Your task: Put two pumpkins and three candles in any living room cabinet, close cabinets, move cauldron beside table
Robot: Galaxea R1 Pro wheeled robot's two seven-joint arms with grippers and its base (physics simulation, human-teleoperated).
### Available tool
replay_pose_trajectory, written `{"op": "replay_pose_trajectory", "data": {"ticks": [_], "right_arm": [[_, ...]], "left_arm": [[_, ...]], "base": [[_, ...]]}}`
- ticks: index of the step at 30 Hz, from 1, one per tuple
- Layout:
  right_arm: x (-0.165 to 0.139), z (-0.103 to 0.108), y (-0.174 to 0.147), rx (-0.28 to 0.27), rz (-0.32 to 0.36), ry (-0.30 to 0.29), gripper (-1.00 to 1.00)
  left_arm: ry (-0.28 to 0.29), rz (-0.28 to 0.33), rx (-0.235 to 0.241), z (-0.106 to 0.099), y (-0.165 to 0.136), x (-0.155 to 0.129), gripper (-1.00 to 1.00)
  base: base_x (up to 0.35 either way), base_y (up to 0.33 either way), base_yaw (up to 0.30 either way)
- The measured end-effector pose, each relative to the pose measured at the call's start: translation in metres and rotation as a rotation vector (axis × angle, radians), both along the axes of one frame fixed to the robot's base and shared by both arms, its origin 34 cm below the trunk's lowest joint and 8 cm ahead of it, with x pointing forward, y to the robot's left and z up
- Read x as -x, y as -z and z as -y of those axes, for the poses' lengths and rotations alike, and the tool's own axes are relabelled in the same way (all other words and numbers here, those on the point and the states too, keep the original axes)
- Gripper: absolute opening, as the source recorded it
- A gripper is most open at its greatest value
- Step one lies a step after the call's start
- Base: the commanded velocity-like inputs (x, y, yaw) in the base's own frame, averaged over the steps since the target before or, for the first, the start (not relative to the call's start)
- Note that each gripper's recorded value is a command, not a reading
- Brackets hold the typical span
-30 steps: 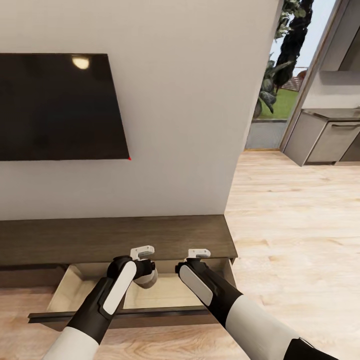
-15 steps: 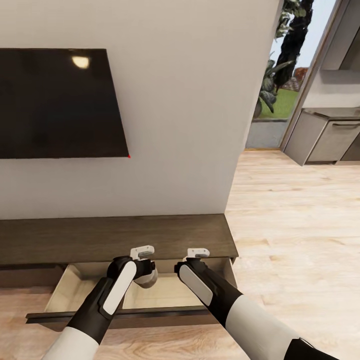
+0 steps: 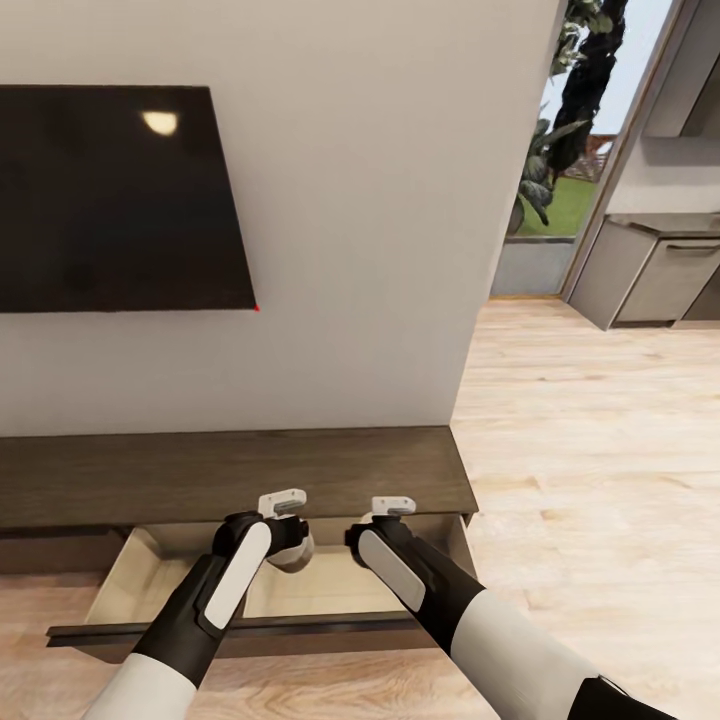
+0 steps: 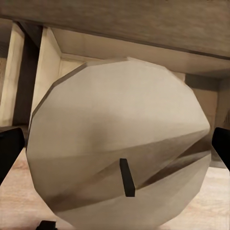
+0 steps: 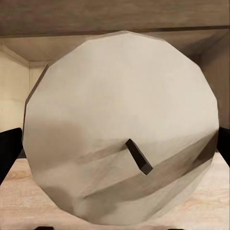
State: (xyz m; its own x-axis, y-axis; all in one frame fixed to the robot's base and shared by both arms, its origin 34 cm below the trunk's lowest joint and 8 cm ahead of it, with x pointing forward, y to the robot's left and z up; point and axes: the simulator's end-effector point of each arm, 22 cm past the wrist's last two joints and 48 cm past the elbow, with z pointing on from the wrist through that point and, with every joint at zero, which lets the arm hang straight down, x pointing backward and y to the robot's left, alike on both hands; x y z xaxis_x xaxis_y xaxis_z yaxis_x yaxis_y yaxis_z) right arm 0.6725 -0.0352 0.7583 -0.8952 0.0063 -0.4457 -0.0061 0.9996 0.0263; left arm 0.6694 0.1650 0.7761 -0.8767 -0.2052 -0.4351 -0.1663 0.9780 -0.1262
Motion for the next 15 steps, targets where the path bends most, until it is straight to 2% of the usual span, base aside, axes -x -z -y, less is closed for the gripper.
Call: {"op": "replay_pose_trajectory", "data": {"ticks": [4, 15], "right_arm": [[0.000, -0.004, 0.006, -0.018, -0.001, -0.011, -1.00], [-0.002, -0.005, 0.020, -0.019, -0.001, -0.013, -1.00]], "left_arm": [[0.005, 0.001, -0.003, 0.001, 0.005, 0.000, -1.00], [0.006, 0.002, -0.003, 0.001, 0.019, -0.002, -1.00]], "base": [[0.000, 0.000, 0.000], [0.000, 0.000, 0.000]]}}
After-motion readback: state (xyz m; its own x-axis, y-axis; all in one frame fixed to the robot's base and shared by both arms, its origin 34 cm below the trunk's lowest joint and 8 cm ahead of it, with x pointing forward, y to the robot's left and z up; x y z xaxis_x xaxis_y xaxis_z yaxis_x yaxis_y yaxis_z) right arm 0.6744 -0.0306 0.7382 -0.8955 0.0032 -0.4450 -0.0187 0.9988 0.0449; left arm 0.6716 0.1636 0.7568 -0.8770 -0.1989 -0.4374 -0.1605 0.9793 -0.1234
